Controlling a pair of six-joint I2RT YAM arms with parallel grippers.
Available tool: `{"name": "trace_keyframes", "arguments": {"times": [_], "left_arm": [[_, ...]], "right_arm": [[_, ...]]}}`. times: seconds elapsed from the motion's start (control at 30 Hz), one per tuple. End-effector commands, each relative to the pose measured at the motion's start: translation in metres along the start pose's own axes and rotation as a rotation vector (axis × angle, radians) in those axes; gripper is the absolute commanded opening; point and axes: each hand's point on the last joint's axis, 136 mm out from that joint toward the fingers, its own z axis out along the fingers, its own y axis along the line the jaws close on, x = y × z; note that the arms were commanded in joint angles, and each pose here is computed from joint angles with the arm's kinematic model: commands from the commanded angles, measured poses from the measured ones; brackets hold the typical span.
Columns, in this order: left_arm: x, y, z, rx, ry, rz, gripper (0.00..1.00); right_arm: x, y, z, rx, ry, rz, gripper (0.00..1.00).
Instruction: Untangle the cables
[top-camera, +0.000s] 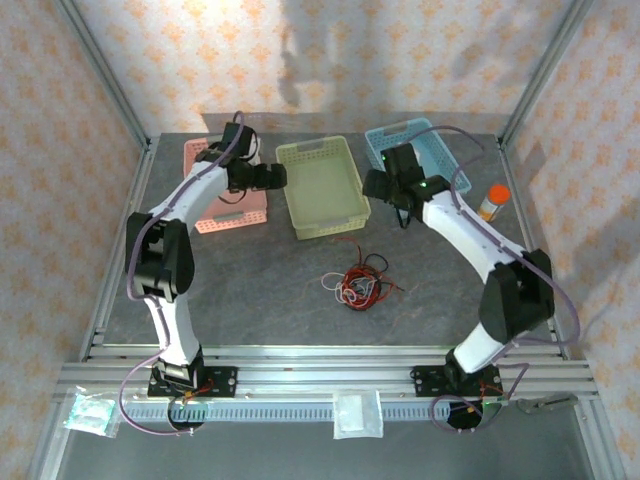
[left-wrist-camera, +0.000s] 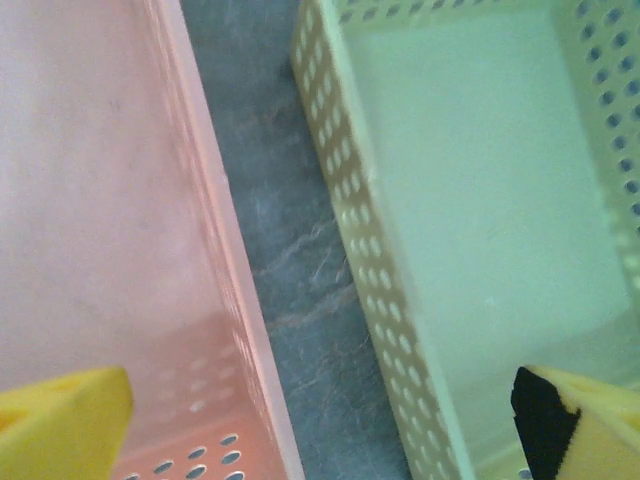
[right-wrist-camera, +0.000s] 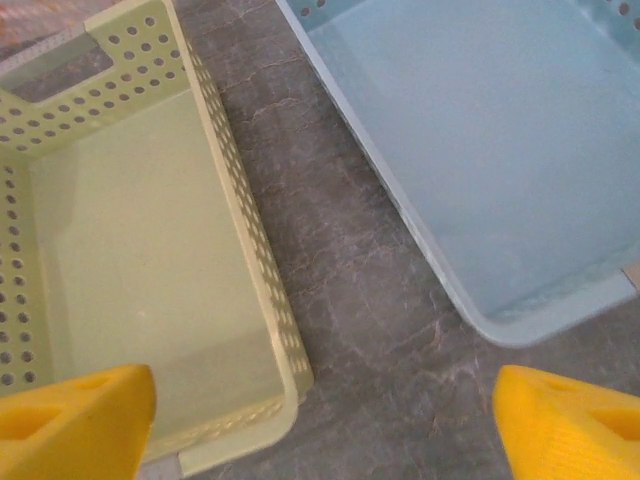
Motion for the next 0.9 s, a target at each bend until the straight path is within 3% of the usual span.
{"name": "trace_keyframes", "arguments": {"times": [0.0,0.27,0.87], "left_arm": [[-0.003,-0.002,0.004,0.021,-0.033,-0.004,0.99],[-0.006,0.003,0.024,-0.006,-0.011,0.022,0.99],[-0.003,-0.01,0.069,0.086,0.074,0.042,0.99]], "right_arm": [[-0.014,-0.006,0.018,-0.016,0.022,-0.024,0.94],[-0.013,-0.014,0.073,-0.017,0.136,-0.116,1.0],[-0.005,-0.009,0.131,-0.084,0.237,-0.107,0.99]]}}
